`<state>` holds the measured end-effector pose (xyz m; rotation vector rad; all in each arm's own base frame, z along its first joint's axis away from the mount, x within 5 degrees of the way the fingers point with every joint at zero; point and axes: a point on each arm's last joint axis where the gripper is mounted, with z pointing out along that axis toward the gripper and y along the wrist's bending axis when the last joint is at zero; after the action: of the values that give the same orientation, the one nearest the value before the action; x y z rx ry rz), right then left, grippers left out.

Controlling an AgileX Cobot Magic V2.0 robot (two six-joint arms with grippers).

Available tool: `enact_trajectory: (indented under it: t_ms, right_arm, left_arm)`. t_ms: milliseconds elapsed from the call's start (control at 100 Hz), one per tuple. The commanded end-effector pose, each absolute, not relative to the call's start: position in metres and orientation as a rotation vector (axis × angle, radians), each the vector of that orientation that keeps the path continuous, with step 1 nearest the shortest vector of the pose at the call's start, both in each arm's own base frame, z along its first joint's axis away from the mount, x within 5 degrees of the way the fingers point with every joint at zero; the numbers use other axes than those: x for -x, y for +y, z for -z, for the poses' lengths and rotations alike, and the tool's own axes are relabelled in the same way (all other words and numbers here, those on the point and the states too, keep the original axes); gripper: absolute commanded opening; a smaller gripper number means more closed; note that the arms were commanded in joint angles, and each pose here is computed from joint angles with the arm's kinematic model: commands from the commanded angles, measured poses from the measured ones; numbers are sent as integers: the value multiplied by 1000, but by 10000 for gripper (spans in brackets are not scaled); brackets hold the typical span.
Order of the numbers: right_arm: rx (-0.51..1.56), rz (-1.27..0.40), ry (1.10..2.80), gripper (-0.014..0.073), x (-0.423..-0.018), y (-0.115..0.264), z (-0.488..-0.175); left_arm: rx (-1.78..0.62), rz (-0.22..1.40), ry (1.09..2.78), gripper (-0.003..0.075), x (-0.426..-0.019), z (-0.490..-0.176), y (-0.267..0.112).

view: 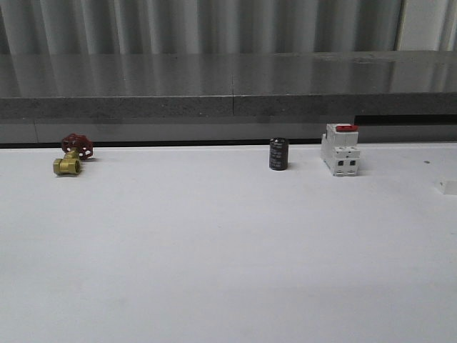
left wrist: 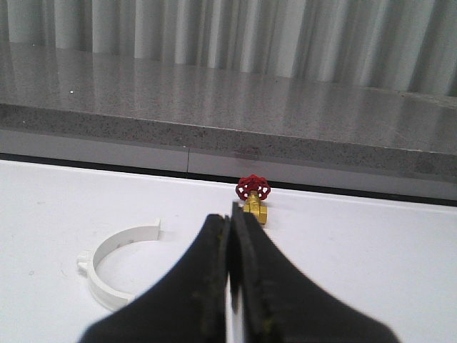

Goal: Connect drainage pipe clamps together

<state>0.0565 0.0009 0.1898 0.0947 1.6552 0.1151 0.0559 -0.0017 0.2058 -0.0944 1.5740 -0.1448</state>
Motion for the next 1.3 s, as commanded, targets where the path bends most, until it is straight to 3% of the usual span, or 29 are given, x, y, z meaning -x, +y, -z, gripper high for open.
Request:
enact_trajectory:
  t_ms: [0, 300, 530, 920, 1060, 1290]
  right_arm:
    - [-89, -116, 1535, -67, -55, 1, -205]
    - [-89, -116, 1535, -67, -55, 1, -205]
    - [-89, -116, 1535, -67, -55, 1, -205]
    - [-89, -116, 1535, -67, -55, 1, -205]
    - [-89, -116, 1535, -67, -55, 1, -205]
    - [-89, -116, 1535, -67, -55, 1, -205]
  left_arm:
    - [98, 165, 1508, -20, -55, -199, -2]
    - [93, 164, 1481, -20, -55, -203, -2]
    - [93, 169, 1414, -20, -48, -251, -2]
    - [140, 89, 1998, -20, -85, -344, 0]
    - [137, 66, 2094, -20, -112, -351, 0]
    - [127, 13, 2244, -20, -144, -333, 0]
